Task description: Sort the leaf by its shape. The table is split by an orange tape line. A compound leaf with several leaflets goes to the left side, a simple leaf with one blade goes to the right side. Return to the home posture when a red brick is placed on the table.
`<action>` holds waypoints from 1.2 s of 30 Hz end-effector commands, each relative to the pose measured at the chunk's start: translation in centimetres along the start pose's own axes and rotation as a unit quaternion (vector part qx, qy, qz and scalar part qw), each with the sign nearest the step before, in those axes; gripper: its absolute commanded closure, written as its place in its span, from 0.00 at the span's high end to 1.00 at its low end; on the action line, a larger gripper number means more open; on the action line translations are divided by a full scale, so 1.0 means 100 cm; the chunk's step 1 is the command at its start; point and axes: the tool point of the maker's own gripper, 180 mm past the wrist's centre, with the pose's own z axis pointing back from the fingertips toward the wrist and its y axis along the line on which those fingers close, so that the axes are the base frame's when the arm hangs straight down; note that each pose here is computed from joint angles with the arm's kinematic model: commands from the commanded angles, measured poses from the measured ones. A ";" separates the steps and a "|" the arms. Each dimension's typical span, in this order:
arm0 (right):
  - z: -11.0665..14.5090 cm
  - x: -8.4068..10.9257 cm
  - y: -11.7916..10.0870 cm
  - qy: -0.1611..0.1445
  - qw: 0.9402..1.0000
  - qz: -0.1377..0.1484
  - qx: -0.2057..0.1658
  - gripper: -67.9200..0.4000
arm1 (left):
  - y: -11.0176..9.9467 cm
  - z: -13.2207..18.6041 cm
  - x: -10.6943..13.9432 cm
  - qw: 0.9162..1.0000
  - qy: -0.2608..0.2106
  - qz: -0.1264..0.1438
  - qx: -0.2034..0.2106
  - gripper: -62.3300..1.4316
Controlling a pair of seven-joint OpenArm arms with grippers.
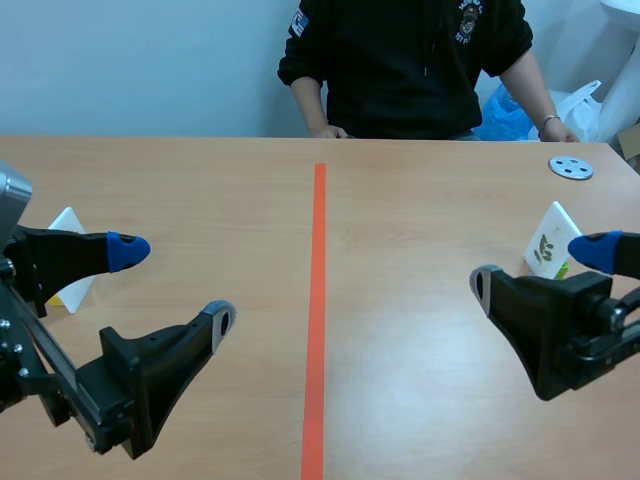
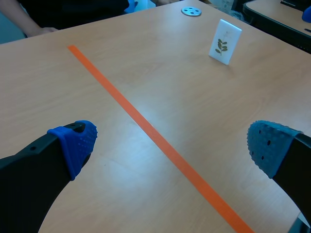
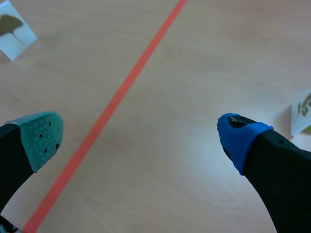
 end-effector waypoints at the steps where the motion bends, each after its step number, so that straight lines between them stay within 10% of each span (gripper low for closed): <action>1: -0.001 0.010 -0.006 -0.021 1.000 0.002 -0.005 1.00 | 0.001 0.000 0.006 1.000 -0.012 0.001 0.001 1.00; 36: -0.001 0.013 -0.007 -0.027 1.000 0.003 -0.005 1.00 | 0.001 0.000 0.007 1.000 -0.014 0.006 0.001 1.00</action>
